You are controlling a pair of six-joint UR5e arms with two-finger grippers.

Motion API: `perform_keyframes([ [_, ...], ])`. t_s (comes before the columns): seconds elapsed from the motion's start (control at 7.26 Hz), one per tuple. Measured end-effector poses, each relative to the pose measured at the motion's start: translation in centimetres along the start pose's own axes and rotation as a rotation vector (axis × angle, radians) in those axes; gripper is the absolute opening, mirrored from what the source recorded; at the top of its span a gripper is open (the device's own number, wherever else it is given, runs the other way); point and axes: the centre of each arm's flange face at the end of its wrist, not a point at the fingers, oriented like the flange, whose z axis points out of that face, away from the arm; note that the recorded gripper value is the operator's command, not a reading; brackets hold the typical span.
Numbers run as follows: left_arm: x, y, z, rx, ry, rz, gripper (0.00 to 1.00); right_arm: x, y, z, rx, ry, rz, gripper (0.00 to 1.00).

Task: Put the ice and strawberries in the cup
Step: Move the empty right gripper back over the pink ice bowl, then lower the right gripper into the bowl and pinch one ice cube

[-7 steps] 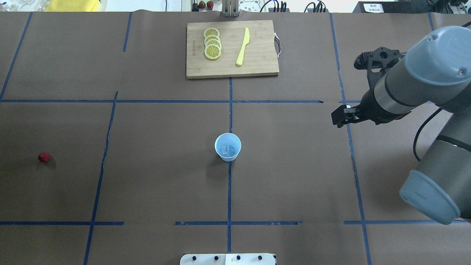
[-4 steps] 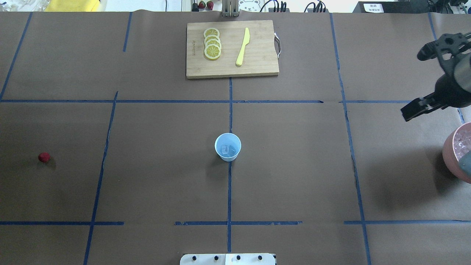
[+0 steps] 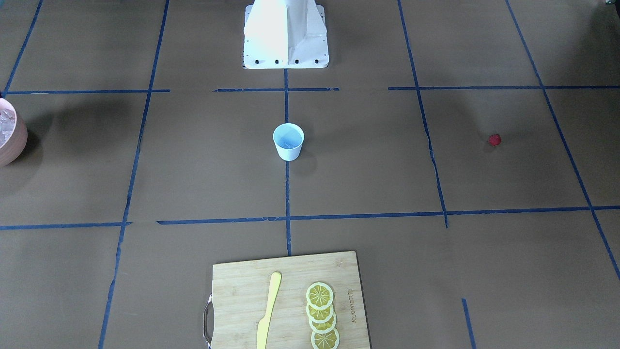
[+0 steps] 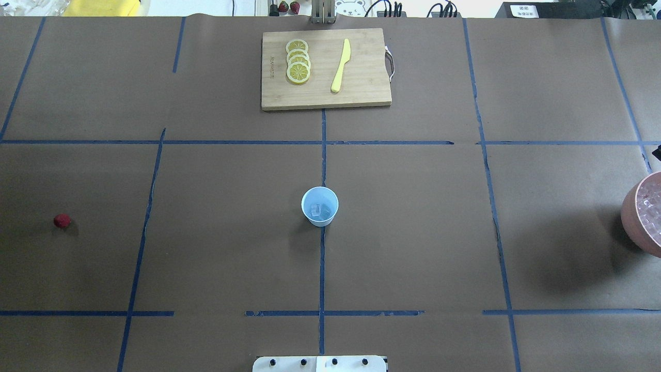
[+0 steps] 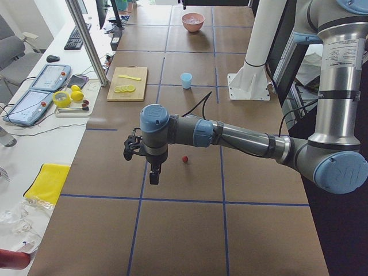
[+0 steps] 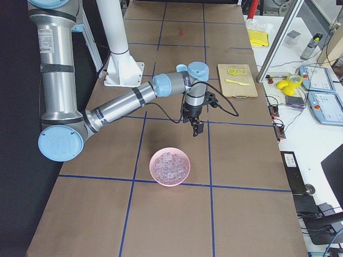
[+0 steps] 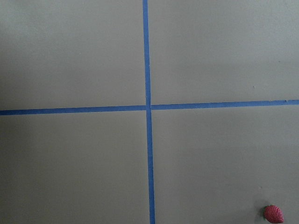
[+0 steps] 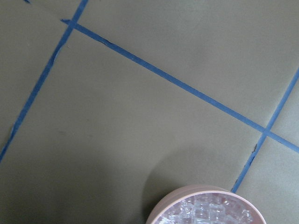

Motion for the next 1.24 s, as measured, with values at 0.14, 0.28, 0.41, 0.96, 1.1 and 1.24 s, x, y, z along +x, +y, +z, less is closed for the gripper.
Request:
perform_keyframes([
  [0.14, 0.0, 0.0, 0.0, 0.0, 0.0, 0.0, 1.0, 1.8, 0.6, 1.2, -0.022, -0.009, -0.043, 0.99],
  [0.28, 0.0, 0.0, 0.0, 0.0, 0.0, 0.0, 1.0, 3.1, 1.8, 2.6, -0.028, -0.012, -0.081, 0.99],
  [0.41, 0.0, 0.0, 0.0, 0.0, 0.0, 0.0, 1.0, 4.3, 3.8, 4.4, -0.006, -0.005, -0.109, 0.99],
  [0.96, 0.0, 0.1, 0.0, -0.001, 0.0, -0.001, 1.0, 7.2, 9.1, 10.3, 0.039, -0.013, -0.136, 0.98],
  [1.1, 0.0, 0.0, 0.0, -0.001, 0.0, 0.0, 1.0, 7.9, 10.1, 11.7, 0.035, -0.017, -0.133, 0.93],
  [1.24, 0.0, 0.0, 0.0, 0.0, 0.0, 0.0, 1.0, 8.5, 10.8, 13.0, 0.03, -0.021, -0.134, 0.87],
])
